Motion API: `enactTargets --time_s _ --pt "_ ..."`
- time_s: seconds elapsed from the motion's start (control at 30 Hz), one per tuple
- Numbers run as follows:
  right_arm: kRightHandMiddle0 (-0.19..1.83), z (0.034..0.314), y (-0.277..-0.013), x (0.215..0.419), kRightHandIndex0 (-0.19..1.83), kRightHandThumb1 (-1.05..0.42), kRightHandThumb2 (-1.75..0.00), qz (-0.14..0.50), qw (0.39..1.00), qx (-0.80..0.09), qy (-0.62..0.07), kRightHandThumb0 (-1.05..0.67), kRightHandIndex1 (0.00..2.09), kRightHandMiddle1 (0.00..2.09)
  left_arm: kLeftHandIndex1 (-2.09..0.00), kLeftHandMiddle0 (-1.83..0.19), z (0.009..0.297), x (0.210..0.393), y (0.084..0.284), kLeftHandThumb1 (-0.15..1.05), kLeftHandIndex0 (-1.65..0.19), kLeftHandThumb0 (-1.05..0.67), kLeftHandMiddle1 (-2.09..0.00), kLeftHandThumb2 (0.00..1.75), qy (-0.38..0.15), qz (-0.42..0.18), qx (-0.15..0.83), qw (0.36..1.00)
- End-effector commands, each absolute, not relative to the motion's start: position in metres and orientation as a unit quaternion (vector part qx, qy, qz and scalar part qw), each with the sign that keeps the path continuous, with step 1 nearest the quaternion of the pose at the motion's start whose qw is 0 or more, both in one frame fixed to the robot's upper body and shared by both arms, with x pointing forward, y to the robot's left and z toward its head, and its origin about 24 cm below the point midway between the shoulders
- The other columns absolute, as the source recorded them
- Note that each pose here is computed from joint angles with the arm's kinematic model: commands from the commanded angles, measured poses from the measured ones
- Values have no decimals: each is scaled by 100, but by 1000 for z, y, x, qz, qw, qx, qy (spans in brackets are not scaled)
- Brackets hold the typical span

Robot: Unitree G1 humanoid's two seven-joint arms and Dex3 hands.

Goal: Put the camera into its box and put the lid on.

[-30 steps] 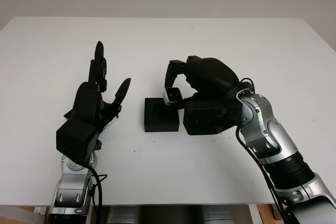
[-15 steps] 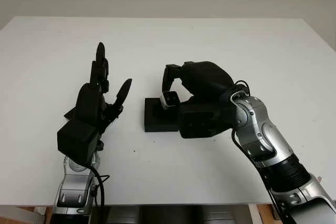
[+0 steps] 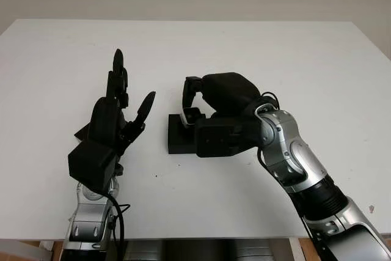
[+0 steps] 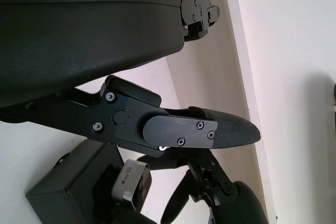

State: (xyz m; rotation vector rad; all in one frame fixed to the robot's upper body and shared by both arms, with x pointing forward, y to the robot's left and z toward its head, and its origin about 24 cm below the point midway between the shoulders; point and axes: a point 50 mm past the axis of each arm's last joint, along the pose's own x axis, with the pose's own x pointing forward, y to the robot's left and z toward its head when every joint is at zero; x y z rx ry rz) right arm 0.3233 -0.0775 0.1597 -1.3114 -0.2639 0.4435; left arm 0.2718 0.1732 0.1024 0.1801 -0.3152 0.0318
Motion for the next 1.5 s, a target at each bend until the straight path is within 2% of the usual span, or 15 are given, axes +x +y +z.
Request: enactTargets --time_s 0.0,0.1,0.2,0.4,0.53,0.6,0.67,0.77,0.83,1.03,1.3,1.4,1.47 --pt "32 167 -73 325 39 -104 -6 196 763 -601 -135 -33 209 179 -5 11 103 270 172 105 13 -75 -5 31 -159 16 88 983" --pt "30 166 -69 324 53 -103 -5 195 766 -598 -135 -33 209 201 -5 11 103 270 172 105 13 -75 -5 31 -160 15 88 983" --pt "29 165 -67 324 59 -101 -5 198 764 -599 -135 -36 209 189 -5 11 103 271 172 105 13 -74 -5 31 -162 14 88 983" --pt "29 163 -63 324 54 -100 -5 198 754 -613 -129 -36 209 177 -5 11 103 272 172 105 13 -75 -5 31 -161 14 87 983" --pt "23 160 -62 323 53 -102 -6 201 750 -618 -122 -35 209 155 -5 11 104 272 172 105 13 -74 -5 30 -162 13 85 983" --pt "23 158 -62 322 53 -102 -6 201 747 -622 -121 -34 209 151 -5 11 103 272 172 105 14 -74 -5 30 -162 12 85 983" --pt "21 157 -63 322 53 -103 -6 203 741 -628 -120 -33 209 150 -5 12 103 271 172 105 14 -73 -5 31 -163 13 86 983" --pt "14 155 -64 321 56 -102 -5 203 739 -631 -118 -32 209 162 -5 11 104 270 173 105 13 -74 -6 31 -164 16 87 982" --pt "12 155 -64 320 57 -103 -5 206 731 -640 -119 -32 209 164 -6 10 104 270 173 105 13 -74 -6 31 -164 18 88 982" --pt "4 154 -65 320 54 -105 -9 220 706 -664 -111 -32 209 140 -6 9 104 270 174 105 12 -75 -6 31 -164 20 91 982" --pt "14 154 -68 319 49 -103 -8 241 677 -688 -101 -33 209 143 -6 9 105 270 174 105 12 -74 -6 30 -165 20 88 982" --pt "18 154 -69 319 51 -102 -7 250 677 -685 -96 -32 209 153 -6 9 105 270 174 105 12 -74 -6 31 -163 21 91 982" --pt "18 155 -70 319 37 -101 -6 253 678 -683 -97 -33 209 152 -6 9 105 270 174 105 12 -74 -5 31 -163 20 91 982"
